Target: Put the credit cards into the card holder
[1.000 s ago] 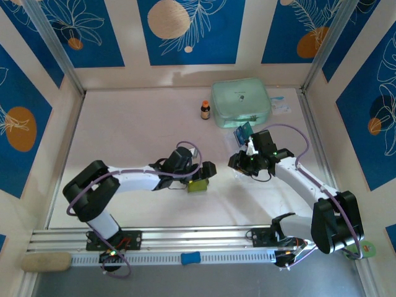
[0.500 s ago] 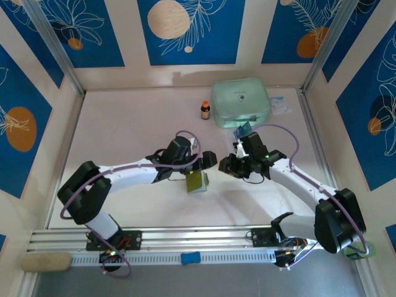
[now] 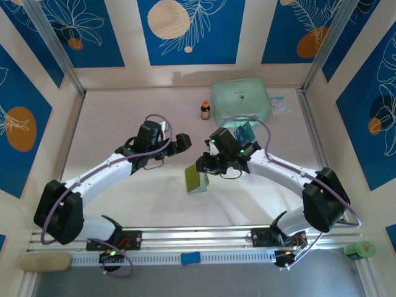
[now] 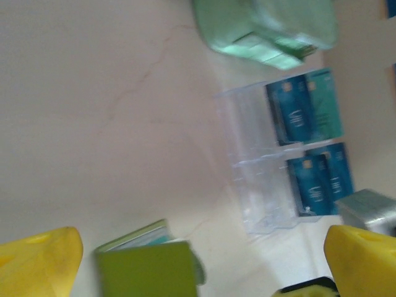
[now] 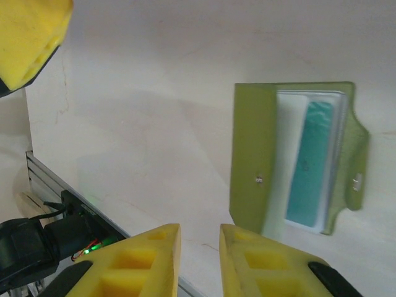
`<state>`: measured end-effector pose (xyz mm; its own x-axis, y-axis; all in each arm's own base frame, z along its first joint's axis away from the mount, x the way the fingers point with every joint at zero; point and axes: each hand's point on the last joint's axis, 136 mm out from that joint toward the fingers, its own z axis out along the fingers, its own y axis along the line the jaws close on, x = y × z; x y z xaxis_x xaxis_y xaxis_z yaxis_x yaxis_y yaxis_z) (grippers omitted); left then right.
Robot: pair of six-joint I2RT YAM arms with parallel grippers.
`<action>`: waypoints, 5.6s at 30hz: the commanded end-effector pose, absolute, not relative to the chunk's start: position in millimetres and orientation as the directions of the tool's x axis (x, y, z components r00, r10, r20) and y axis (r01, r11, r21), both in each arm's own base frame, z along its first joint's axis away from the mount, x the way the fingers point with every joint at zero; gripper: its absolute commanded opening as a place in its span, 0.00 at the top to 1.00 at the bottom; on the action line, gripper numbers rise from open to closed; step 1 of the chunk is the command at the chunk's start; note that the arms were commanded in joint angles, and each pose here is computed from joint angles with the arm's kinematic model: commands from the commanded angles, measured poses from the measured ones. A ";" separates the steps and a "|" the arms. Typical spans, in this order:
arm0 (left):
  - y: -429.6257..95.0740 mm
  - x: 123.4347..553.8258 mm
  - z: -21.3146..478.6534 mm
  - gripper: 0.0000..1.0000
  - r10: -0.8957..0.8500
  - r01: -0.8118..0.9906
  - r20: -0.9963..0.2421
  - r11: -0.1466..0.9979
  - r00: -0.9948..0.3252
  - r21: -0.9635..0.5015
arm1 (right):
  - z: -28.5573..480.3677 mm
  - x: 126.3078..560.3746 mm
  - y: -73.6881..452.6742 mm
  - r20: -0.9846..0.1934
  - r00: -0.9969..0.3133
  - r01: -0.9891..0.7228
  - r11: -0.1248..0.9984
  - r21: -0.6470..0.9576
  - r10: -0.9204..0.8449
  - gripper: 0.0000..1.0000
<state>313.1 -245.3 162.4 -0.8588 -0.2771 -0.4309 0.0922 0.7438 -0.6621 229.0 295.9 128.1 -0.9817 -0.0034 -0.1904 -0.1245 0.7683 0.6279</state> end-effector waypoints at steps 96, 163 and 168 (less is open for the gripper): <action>-235.5 237.3 12.1 0.00 0.320 0.337 -0.269 0.942 -0.908 -0.016 | 53.7 248.3 257.7 -0.092 -0.994 -0.085 0.897 0.435 -0.050 1.00; -228.5 247.8 25.7 0.00 0.240 0.274 -0.316 0.959 -0.918 -0.068 | 11.4 213.9 276.5 0.034 -0.997 -0.051 0.891 0.451 -0.074 1.00; -220.8 240.6 9.9 0.00 0.246 0.270 -0.285 0.962 -0.926 -0.048 | 16.4 215.8 279.4 0.018 -0.996 -0.072 0.887 0.456 -0.090 1.00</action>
<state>246.5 -235.3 27.3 -0.9115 0.2483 -0.3280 0.2920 0.9521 -0.0907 240.9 288.6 34.8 -0.9958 -0.0557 -0.0727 -0.0851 0.8573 0.5078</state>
